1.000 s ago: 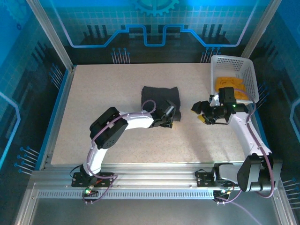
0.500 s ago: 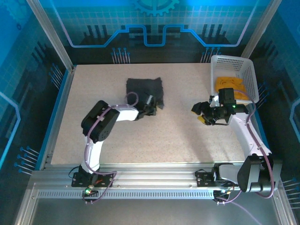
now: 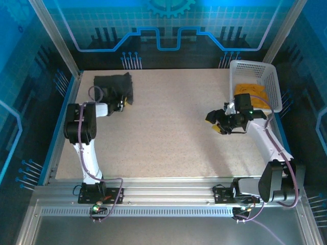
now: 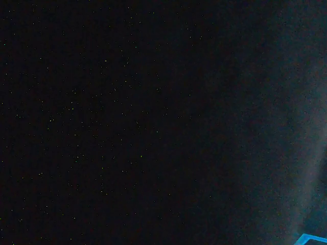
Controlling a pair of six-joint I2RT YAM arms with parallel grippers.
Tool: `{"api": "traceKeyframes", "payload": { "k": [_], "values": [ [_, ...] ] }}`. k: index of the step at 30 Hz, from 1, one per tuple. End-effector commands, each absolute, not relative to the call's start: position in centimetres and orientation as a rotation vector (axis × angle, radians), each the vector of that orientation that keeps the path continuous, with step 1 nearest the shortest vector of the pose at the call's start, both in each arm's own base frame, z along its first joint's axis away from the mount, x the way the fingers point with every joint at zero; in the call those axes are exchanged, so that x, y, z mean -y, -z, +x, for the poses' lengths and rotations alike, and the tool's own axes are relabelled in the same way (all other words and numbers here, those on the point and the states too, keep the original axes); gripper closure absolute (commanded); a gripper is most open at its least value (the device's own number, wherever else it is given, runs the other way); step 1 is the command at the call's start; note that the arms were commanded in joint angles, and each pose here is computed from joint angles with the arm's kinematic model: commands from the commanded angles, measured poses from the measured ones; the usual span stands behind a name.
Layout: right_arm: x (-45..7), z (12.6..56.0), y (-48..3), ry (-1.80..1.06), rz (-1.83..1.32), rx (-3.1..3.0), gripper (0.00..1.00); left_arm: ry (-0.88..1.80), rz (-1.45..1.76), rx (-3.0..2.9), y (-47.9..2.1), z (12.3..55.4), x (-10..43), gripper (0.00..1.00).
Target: Fold and stack the t-shirts
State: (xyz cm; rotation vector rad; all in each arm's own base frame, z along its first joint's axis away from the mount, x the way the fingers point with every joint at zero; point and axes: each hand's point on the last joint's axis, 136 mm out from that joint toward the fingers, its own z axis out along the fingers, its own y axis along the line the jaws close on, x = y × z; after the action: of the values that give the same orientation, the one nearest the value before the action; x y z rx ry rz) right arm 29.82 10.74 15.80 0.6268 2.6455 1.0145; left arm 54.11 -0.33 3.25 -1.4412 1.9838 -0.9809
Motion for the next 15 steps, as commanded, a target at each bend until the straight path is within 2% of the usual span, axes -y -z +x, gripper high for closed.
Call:
{"api": "traceKeyframes", "payload": {
  "k": [1, 9, 10, 11, 13, 15],
  "values": [
    [-11.7, 30.6, -16.9, -1.047, 0.546, -2.633, 0.43, 0.917, -1.335, -2.140, -1.3, 53.8, -1.7, 1.00],
    [-12.6, 31.6, -16.9, -1.065, 0.513, -2.649, 0.43, 0.915, -1.336, -2.090, -2.1, 57.5, -6.0, 1.00],
    [-12.8, 31.8, -17.1, -1.072, 0.495, -2.643, 0.43, 0.923, -1.331, -2.089, -2.2, 57.8, -6.1, 0.97],
    [-12.9, 32.0, -17.3, -1.076, 0.477, -2.633, 0.43, 0.930, -1.325, -2.087, -2.4, 58.0, -6.0, 0.89],
    [-13.2, 32.4, -17.7, -1.076, 0.442, -2.613, 0.42, 0.946, -1.295, -2.068, -3.9, 58.2, -5.6, 0.63],
    [-13.2, 32.8, -18.2, -1.063, 0.414, -2.586, 0.41, 0.942, -1.254, -2.043, -6.1, 57.8, -5.0, 0.45]
  ]
}}
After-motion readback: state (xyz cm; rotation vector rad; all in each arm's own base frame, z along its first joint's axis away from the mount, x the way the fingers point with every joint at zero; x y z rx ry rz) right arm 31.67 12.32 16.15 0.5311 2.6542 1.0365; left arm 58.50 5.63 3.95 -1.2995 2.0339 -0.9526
